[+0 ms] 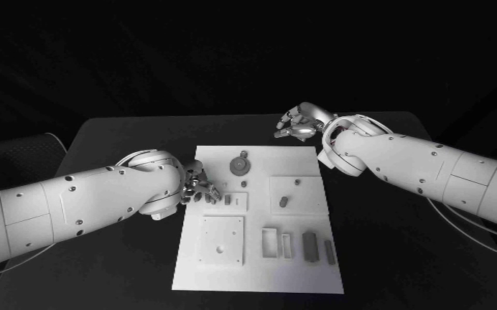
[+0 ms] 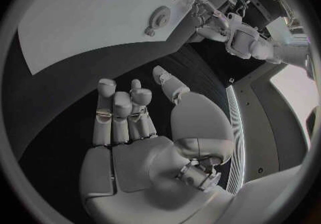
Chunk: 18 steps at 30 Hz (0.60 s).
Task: Assemble the parts on the task board
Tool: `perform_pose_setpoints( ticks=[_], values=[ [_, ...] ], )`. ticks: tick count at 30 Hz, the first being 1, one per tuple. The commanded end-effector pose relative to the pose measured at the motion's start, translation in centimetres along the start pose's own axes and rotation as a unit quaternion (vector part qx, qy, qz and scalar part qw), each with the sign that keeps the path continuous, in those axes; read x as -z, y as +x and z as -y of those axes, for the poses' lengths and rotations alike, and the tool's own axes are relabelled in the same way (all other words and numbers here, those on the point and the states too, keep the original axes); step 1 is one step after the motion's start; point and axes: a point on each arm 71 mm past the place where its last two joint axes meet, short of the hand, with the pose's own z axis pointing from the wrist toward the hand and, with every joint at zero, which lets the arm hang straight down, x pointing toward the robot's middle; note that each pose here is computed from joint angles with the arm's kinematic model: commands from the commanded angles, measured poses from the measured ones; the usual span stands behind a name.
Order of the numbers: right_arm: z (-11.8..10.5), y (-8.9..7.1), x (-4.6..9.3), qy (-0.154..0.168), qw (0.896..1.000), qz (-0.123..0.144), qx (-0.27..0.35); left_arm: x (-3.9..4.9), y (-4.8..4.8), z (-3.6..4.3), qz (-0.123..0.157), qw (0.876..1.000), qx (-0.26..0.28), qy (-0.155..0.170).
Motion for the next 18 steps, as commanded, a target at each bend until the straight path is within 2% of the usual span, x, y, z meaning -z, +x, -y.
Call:
perform_pose_setpoints(
  ticks=[1, 18],
  values=[
    [-0.09, 0.10, 0.00, -0.004, 1.000, -0.005, 0.001, 0.06, 0.19, 0.39, -0.007, 1.000, -0.003, 0.011],
    [-0.06, 0.09, 0.01, -0.003, 1.000, -0.005, 0.001, 0.01, 0.15, 0.14, -0.010, 1.000, -0.005, 0.007]
  ],
)
